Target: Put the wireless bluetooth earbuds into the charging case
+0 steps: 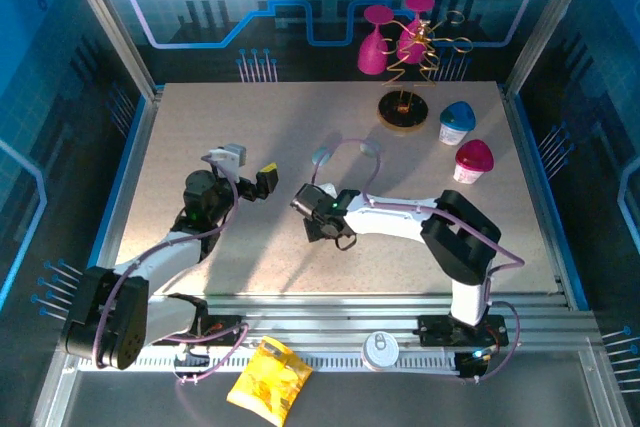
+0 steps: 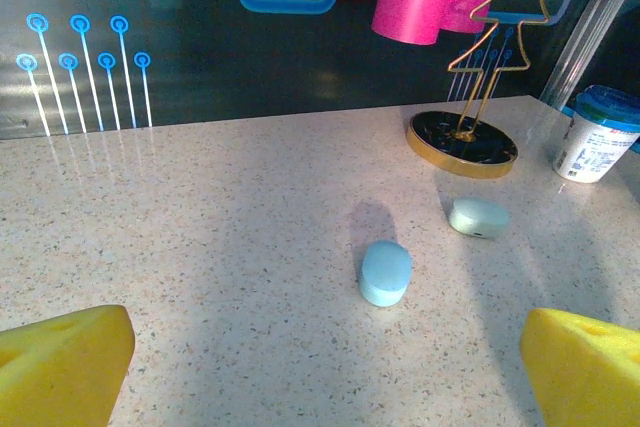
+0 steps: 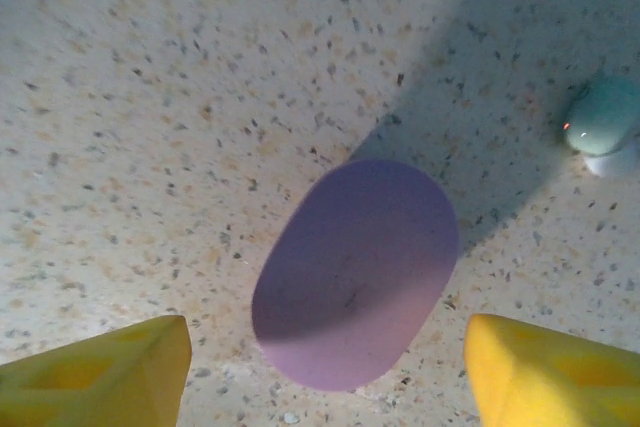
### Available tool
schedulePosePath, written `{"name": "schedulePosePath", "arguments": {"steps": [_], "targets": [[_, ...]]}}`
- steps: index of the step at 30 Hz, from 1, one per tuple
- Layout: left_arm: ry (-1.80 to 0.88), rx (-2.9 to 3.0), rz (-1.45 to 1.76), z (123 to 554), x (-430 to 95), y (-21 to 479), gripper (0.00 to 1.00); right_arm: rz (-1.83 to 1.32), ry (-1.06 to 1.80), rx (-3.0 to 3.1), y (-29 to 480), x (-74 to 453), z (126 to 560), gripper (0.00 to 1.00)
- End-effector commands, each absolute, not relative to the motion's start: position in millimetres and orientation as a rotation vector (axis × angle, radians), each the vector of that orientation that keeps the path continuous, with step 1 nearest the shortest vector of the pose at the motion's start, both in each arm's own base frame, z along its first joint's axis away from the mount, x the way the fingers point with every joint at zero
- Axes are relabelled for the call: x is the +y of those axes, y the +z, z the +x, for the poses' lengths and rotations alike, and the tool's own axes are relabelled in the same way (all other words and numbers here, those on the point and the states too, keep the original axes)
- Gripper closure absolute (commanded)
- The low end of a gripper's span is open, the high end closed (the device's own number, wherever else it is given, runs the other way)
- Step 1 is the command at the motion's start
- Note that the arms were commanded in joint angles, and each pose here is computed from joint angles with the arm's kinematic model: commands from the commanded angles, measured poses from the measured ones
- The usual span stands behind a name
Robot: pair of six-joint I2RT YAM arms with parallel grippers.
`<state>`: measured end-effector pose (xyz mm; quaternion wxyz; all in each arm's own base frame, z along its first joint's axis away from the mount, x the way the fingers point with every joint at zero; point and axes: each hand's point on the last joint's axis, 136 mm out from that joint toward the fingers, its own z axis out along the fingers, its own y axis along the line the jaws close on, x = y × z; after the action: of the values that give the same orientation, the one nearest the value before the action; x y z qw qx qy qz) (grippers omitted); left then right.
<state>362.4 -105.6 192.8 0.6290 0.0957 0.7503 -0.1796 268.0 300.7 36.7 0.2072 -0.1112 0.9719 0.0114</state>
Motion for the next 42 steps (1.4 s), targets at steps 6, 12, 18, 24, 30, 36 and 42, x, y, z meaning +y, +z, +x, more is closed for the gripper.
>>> {"name": "schedulePosePath", "arguments": {"steps": [6,12,18,24,30,36,42], "targets": [[-0.410,1.690,0.198,358,-101,201,0.01,-0.293,0.042,2.750,23,301,280,0.51],[-0.406,1.696,0.207,358,-101,200,0.01,-0.393,-0.055,2.744,21,290,288,0.47],[-0.414,1.701,0.203,359,-102,197,0.01,-0.437,-0.017,2.743,23,287,300,0.64],[-0.411,1.702,0.208,360,-102,198,0.01,-0.714,0.076,2.705,25,302,300,0.71],[-0.419,1.706,0.206,361,-103,195,0.01,-1.236,0.242,2.662,23,320,274,0.68],[-0.424,1.704,0.210,362,-104,196,0.01,-1.195,0.201,2.620,26,316,285,0.55],[-0.418,1.705,0.200,360,-102,195,0.01,-0.993,0.235,2.584,33,327,290,0.32]]}}
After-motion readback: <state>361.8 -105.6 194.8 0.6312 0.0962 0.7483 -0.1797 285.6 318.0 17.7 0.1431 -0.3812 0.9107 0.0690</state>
